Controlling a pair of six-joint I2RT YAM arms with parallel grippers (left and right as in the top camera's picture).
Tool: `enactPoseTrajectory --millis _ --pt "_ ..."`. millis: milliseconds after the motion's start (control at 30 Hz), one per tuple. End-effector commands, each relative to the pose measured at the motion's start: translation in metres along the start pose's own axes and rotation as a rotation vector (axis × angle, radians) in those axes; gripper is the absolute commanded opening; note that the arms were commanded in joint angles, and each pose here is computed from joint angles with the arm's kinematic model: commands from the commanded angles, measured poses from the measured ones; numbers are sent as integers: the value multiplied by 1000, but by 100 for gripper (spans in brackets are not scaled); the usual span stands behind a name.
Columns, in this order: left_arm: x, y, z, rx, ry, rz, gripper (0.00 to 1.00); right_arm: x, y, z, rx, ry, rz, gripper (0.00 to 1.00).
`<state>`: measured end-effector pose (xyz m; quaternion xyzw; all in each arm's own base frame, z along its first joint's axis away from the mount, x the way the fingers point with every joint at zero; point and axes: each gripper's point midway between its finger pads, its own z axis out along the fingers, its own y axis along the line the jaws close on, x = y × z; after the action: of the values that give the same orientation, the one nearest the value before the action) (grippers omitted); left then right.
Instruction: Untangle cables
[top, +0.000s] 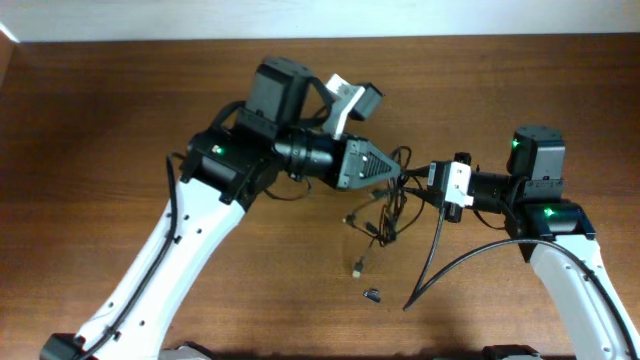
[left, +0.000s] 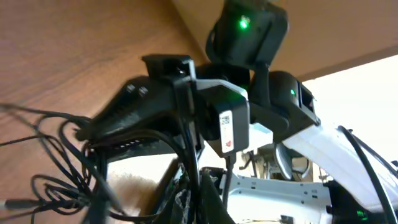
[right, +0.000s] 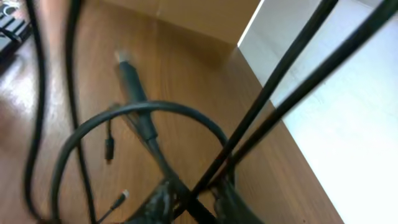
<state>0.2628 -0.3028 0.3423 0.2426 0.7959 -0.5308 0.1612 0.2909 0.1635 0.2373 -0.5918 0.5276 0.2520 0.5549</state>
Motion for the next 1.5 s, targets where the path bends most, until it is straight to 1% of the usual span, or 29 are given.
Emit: enactPoseTrajectory --millis 0,67,133,267,300,433,467,600,667,767,933,1000,1067,1133,1200,1300,1333,1367,1400,1433,1467 --pt "-7 -3 -8 23 -19 -11 0 2 -1 2 0 12 12 15" --pt "-8 -4 -8 25 -23 -5 0 2 -1 2 0 12 12 10" --pt "-8 -4 -8 25 -24 -3 0 2 -1 2 0 12 13 7" --pt "-9 -3 -8 19 -27 -2 0 1 0 2 -2 8 13 4" --pt "-10 -2 -8 12 -32 -3 0 -3 2 2 -15 -17 12 4" --pt "-26 37 -16 -196 -124 -14 0 -10 5 1 -37 -57 13 4" --pt "-34 55 -27 -280 -169 -27 0 -10 6 1 -37 -57 13 4" --pt "-49 85 -57 -378 -256 -89 0 -9 8 1 -44 -53 34 4" --pt "-56 104 -80 -441 -311 -125 0 -8 9 1 -47 -52 41 4" --pt "-59 122 -99 -515 -351 -158 0 -19 14 0 -76 -111 36 4" --pt "-38 134 -101 -583 -299 -234 0 -38 17 -4 -115 -217 -14 4" --pt "-23 147 -107 -665 -264 -281 0 -51 19 -7 -135 -281 -68 4" --pt "-10 149 -107 -687 -210 -272 0 -58 16 -9 -137 -310 -116 4" --pt "2 150 -106 -700 -141 -225 0 -63 8 -9 -129 -310 -99 4" --pt "10 149 -104 -704 -82 -158 0 -63 -7 -7 -84 -268 -39 4" --pt "21 143 -95 -693 24 -16 0 -49 -52 -6 127 -152 195 4" --pt "23 142 -93 -690 40 10 0 -44 -66 -8 201 -129 267 4" --pt "23 141 -91 -687 47 23 0 -33 -86 -13 321 -95 385 12" --pt "23 141 -91 -687 48 28 0 -26 -95 -16 385 -79 453 27" --pt "23 141 -91 -687 47 27 0 -17 -105 -21 458 -64 536 100" --pt "23 141 -91 -686 46 28 0 -12 -108 -22 487 -55 569 99"
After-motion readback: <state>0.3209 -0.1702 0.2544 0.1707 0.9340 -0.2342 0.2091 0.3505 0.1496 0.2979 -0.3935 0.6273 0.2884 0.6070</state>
